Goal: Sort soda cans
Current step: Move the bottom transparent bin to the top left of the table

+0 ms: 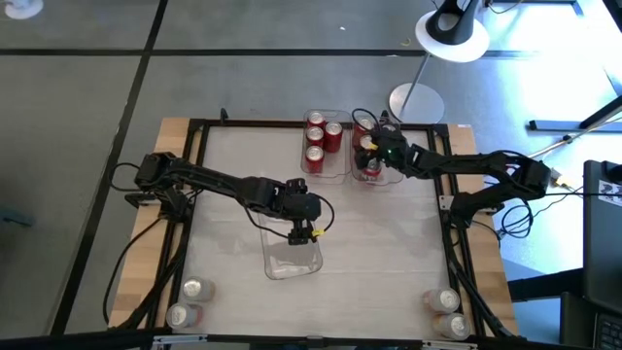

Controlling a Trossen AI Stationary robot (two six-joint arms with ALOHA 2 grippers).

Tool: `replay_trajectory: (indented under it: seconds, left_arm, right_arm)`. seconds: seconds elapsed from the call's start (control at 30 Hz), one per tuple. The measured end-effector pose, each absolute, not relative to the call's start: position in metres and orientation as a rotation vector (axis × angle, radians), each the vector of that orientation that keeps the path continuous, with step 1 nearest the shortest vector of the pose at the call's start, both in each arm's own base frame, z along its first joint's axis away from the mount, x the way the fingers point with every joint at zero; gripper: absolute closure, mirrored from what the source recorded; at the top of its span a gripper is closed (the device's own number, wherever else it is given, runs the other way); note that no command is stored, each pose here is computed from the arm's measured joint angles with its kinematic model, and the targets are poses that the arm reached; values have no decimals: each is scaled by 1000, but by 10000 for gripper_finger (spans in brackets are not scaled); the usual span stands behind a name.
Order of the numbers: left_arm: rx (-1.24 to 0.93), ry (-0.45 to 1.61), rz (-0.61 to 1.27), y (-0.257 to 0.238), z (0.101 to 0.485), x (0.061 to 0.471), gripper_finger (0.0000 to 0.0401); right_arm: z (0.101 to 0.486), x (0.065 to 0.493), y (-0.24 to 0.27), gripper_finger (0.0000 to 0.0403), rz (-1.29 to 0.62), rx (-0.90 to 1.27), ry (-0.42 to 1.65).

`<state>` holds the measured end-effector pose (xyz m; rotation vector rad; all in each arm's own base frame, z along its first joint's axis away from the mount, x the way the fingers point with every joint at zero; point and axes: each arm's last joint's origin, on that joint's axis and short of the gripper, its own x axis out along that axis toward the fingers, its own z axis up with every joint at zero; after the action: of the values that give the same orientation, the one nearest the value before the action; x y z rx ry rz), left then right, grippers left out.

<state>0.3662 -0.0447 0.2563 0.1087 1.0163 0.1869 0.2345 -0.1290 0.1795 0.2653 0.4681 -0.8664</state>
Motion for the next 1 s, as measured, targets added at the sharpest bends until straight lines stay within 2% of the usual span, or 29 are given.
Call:
replay_trajectory:
  seconds: [0.27,0.4,0.6,0.73,0.93,1.0]
  left_arm:
    - [104,1023,191,-45,256,366,29]
    - [123,1034,182,-44,257,364,29]
    - [81,1096,270,-38,277,343,29]
    - [18,1127,297,-40,284,329,29]
    - [-180,1230,-19,-51,269,319,29]
    - [-171,1223,-45,-50,256,319,29]
  right_arm:
    - [197,224,-124,16,-844,206,453]
    - [232,215,-119,15,-834,177,382]
    - [266,198,-108,15,-781,180,356]
    - [271,188,-103,15,-757,207,358]
    - [267,189,-99,15,-649,243,406]
    - [265,191,-100,15,-624,254,417]
